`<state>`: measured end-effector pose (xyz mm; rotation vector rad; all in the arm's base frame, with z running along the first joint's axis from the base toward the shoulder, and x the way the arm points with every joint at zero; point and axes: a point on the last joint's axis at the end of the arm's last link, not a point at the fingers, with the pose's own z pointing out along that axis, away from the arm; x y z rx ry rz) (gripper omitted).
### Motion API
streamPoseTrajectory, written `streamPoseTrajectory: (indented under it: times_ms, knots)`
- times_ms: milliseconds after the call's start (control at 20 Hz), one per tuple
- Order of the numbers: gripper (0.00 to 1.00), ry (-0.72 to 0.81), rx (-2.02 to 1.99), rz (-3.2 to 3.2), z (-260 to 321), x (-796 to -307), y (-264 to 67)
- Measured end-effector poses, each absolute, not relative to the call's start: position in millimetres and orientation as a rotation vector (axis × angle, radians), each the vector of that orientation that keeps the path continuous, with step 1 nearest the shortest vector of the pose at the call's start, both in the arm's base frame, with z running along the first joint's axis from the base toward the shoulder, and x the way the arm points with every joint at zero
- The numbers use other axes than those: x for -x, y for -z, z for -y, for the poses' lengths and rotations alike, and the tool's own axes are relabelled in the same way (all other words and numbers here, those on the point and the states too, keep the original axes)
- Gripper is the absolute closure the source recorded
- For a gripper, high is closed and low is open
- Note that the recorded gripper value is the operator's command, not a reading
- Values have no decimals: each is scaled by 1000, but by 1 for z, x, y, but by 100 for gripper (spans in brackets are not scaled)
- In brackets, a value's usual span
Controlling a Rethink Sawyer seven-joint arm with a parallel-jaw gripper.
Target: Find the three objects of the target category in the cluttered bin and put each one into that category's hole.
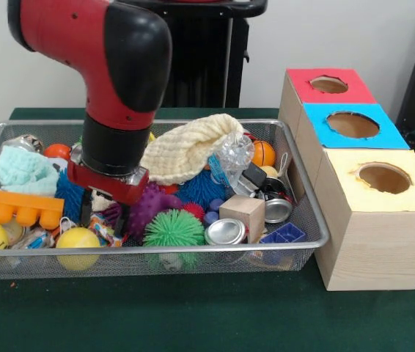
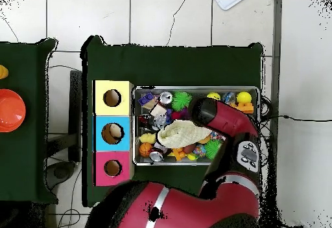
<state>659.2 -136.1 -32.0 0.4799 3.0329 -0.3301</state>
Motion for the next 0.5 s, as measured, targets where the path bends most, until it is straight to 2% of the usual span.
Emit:
streamPoseTrajectory:
  times_ms: [500]
  knots:
    - [0,123,-677,-3062,123,-641,50]
